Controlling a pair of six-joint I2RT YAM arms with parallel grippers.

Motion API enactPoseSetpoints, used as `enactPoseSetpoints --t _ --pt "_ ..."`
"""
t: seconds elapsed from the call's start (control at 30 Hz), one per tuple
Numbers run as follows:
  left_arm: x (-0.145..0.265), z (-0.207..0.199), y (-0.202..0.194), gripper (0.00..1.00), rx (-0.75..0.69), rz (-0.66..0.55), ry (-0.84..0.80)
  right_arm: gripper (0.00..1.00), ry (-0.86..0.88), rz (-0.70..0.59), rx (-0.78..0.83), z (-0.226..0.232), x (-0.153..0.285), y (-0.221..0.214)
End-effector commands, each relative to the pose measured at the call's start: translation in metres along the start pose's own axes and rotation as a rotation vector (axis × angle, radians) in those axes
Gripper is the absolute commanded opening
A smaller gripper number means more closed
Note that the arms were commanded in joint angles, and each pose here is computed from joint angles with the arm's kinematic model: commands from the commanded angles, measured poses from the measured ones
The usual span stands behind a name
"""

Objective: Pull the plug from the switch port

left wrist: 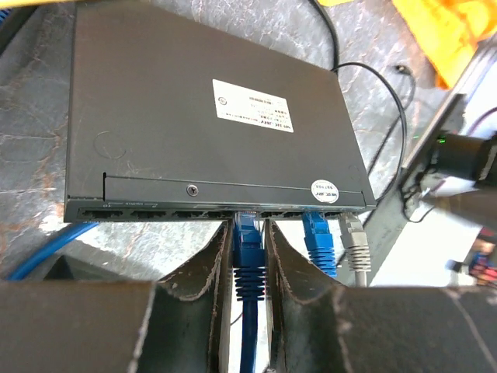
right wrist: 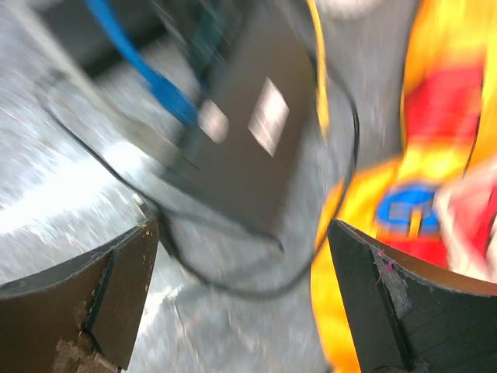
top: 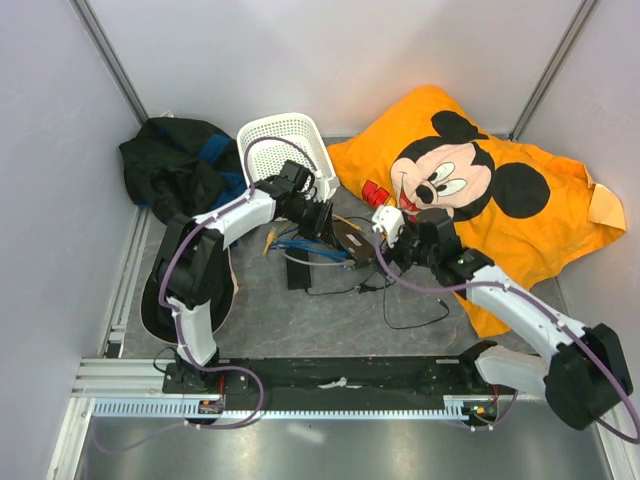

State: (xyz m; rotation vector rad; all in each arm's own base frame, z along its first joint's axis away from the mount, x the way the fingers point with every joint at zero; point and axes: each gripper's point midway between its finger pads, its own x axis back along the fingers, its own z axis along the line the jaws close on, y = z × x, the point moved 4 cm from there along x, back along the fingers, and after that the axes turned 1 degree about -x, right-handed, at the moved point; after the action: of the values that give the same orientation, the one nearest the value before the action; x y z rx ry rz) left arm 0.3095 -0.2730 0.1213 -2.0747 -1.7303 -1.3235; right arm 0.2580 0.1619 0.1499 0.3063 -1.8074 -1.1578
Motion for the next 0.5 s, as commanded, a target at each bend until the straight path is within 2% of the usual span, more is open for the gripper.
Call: enactPoseSetpoints --t 0.0,0.1,0.17,0.27,0.37,0.4,0.47 --pt "0.004 -0.021 0.023 0.02 0.058 -0.043 -0.138 0.98 -0.039 -0.159 0.202 0.012 -0.004 0.036" --pt "0.003 -0.021 0.025 0.02 0.081 -0.044 -0.169 0.98 0.017 -0.163 0.271 0.029 -0.01 0.033" --pt "0.004 -0.021 0.028 0.02 0.092 -0.046 -0.195 0.98 0.049 -0.147 0.371 0.041 -0.014 0.024" --pt "0.005 -0.018 0.031 0.02 0.101 -0.048 -0.217 0.98 0.035 -0.124 0.488 0.047 -0.018 0.013" --pt "0.008 -0.016 0.033 0.02 0.11 -0.056 -0.224 0.98 -0.07 -0.108 0.588 0.043 -0.024 0.007" --pt "0.009 -0.016 0.033 0.02 0.112 -0.055 -0.225 0.98 -0.121 -0.137 0.601 0.04 -0.026 0.011" --pt "0.01 -0.015 0.031 0.02 0.116 -0.054 -0.228 0.98 -0.229 -0.112 0.599 0.027 -0.029 0.01"
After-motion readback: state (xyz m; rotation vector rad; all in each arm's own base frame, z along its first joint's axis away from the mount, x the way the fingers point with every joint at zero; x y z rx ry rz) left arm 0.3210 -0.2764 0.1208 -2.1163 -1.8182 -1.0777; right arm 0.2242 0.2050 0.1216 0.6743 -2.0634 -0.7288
